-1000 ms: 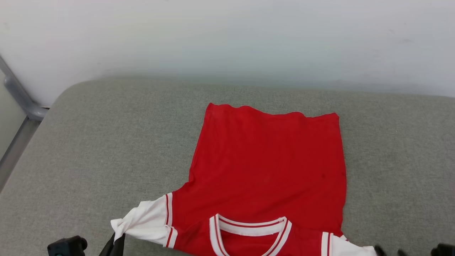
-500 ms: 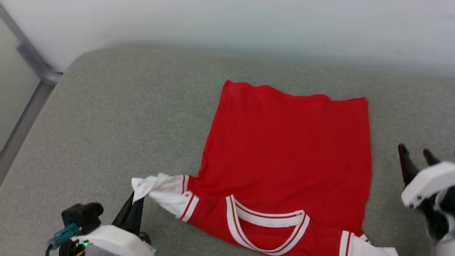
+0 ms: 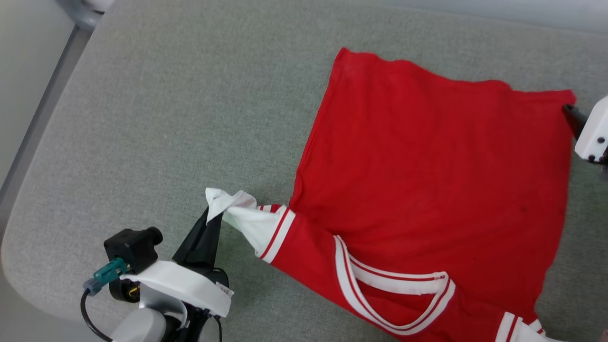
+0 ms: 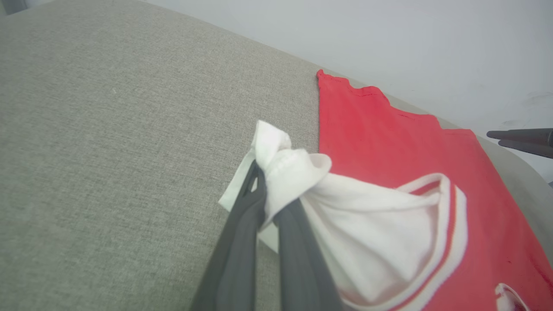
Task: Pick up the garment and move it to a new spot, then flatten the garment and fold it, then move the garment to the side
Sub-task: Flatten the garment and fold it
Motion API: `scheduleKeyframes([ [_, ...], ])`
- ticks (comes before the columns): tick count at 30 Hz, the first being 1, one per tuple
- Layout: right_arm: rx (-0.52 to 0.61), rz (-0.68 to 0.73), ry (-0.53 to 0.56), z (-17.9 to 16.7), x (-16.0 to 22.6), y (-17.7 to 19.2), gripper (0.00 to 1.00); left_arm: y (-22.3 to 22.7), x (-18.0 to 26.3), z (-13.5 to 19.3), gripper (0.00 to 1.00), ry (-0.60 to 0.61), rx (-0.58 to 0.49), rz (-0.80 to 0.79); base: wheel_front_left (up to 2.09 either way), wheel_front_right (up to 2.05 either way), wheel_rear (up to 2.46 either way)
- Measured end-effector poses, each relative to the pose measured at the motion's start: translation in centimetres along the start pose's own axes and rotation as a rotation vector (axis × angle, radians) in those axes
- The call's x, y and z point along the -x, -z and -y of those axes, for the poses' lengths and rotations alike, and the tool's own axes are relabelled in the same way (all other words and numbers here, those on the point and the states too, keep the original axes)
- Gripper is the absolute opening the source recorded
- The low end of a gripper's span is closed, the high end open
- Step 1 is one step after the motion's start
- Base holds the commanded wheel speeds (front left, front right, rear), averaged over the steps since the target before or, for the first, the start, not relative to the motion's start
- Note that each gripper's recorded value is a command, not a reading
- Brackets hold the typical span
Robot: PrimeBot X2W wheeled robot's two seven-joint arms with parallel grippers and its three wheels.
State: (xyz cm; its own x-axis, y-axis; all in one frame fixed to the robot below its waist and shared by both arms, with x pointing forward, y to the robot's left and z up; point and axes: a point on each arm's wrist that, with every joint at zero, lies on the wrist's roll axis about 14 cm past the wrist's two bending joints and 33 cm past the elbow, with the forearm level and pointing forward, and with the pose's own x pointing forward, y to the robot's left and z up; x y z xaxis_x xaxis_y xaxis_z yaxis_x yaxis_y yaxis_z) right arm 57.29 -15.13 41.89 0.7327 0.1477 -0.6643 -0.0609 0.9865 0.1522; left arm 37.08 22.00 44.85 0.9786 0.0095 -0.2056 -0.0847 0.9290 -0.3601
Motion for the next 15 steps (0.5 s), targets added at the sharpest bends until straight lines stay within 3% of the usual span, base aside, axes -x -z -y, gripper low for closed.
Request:
scheduleKeyframes([
  [11, -0.025, -0.311, -0.034, -1.7, -4.8, 5.3, 1.0, 1.2, -1.8, -1.4, 0.0, -0.026, -0.015, -0.022, 0.0, 0.0, 0.0],
  [12, -0.032, -0.335, -0.033, -1.7, -4.6, 5.6, 0.4, 1.3, -1.7, -1.5, 0.0, -0.027, -0.017, -0.024, 0.0, 0.0, 0.0],
  [13, -0.036, -0.353, -0.033, -1.7, -4.5, 5.7, 0.0, 1.4, -1.7, -1.5, 0.0, -0.029, -0.018, -0.025, 0.0, 0.0, 0.0],
  [15, -0.049, -0.367, -0.03, -1.7, -4.2, 5.8, 0.0, 1.3, -1.6, -1.6, 0.0, -0.032, -0.017, -0.022, 0.0, 0.0, 0.0],
])
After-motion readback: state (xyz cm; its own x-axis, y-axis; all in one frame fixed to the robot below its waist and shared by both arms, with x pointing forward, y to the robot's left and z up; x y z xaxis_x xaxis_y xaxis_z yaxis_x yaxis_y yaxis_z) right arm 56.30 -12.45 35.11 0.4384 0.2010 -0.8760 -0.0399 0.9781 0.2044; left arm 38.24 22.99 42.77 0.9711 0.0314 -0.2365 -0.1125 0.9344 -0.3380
